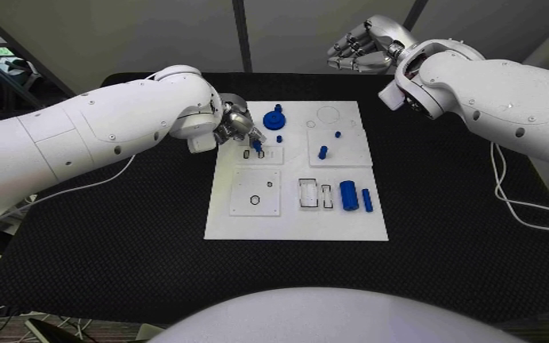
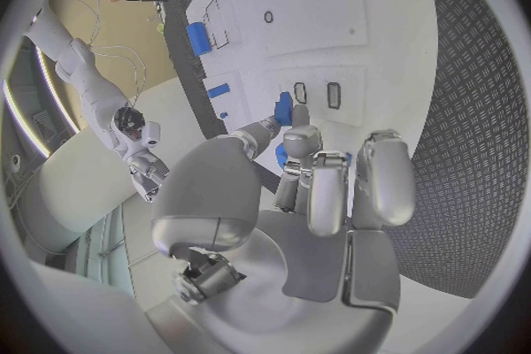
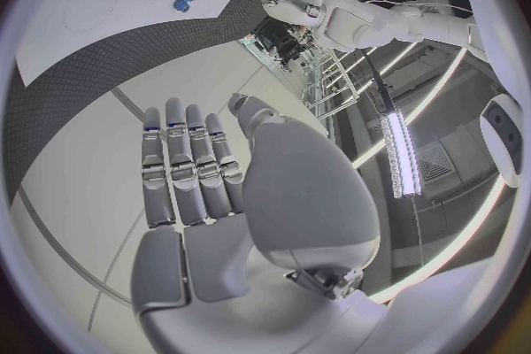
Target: Assemble the parts on the task board
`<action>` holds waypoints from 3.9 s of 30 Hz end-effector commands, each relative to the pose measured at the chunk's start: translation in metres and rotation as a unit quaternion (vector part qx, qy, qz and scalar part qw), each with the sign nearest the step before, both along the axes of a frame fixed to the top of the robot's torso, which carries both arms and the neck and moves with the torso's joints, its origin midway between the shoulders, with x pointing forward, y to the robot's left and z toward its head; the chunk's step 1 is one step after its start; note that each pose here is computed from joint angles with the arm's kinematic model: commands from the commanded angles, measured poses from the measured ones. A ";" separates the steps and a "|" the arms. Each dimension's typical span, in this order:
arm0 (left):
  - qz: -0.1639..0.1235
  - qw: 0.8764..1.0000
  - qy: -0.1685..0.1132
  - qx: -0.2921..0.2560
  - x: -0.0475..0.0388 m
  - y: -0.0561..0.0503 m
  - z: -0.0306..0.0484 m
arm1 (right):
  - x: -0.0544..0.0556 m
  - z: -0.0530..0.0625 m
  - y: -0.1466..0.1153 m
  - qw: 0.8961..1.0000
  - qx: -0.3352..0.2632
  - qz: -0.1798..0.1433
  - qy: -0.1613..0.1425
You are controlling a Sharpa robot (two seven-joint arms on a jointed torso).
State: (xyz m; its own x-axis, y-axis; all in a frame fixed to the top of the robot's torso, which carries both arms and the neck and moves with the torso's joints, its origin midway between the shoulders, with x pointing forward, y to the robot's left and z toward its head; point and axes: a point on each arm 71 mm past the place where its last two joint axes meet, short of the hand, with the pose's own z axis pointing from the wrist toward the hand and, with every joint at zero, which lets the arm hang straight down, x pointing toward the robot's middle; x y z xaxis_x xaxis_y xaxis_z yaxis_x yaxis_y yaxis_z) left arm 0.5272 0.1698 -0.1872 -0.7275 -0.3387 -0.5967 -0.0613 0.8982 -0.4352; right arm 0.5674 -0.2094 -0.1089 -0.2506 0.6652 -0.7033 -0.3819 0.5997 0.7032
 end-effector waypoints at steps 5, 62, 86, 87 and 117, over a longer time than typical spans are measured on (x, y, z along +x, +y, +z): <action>0.067 0.991 -0.106 -0.046 -0.0074 0.007 0.0045 | 0.000 0.002 -0.003 1.000 0.000 0.000 -0.003; 0.018 0.955 -0.297 -0.007 -0.0521 -0.020 -0.0446 | -0.003 0.000 -0.009 1.000 -0.002 -0.002 -0.003; 0.000 0.959 -0.283 0.006 -0.0539 -0.021 -0.0548 | -0.004 -0.001 -0.006 1.000 -0.002 0.004 -0.002; 0.000 0.959 -0.282 0.006 -0.0539 -0.021 -0.0549 | -0.004 -0.001 -0.006 1.000 -0.002 0.005 -0.002; -0.014 0.965 -0.261 0.022 -0.0557 -0.019 -0.0582 | -0.004 -0.002 -0.005 1.000 -0.002 0.006 -0.001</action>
